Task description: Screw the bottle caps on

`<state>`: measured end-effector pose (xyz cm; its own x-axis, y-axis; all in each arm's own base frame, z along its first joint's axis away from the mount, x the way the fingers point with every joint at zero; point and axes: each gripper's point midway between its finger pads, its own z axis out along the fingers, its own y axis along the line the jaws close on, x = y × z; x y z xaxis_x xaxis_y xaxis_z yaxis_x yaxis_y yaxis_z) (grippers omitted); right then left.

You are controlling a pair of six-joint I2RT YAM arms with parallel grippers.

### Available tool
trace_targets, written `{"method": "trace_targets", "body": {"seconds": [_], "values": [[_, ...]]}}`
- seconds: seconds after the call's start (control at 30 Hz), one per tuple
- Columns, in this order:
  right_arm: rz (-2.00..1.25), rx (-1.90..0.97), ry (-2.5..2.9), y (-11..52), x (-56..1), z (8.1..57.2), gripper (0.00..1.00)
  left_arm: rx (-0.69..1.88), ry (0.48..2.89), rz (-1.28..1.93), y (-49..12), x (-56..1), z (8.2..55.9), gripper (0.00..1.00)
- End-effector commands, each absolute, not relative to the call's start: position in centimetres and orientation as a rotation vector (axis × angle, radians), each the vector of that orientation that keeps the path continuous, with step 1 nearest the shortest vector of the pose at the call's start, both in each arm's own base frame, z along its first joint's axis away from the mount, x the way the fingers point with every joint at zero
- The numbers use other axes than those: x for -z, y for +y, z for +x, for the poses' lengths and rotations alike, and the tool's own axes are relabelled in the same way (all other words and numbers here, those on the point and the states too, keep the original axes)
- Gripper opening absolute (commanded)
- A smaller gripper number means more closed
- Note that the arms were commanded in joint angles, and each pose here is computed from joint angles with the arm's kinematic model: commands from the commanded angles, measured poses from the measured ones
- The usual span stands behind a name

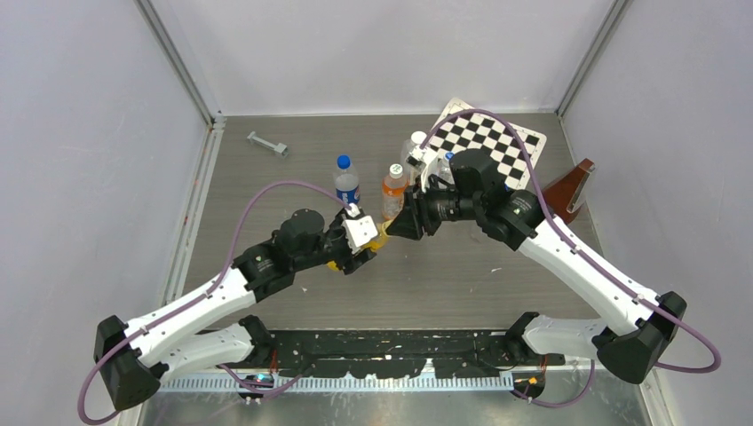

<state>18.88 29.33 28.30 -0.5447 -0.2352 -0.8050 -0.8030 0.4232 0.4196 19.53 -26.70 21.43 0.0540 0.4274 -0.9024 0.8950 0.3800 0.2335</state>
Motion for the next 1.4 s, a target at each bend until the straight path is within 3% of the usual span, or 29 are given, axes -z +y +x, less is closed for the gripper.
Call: {"method": "trace_targets", "body": {"seconds": [0.0,0.37,0.83,1.37], "values": [[-0.737,-1.080,2.215,29.4,-26.6,18.5,0.00,0.565,1.152,1.030,-29.5,-33.6,20.6,0.00],[-0.436,-1.087,2.337,29.4,-26.3,19.5,0.01,0.498,1.208,1.064,-30.9,-32.0,21.4,0.00],[0.305,-0.969,2.526,27.7,-24.4,21.4,0.00,0.516,1.189,0.997,-32.8,-31.7,22.1,0.00],[0.561,-0.988,2.509,27.4,-23.7,21.8,0.01,0.280,1.023,0.968,-34.5,-31.3,21.6,0.00]]}}
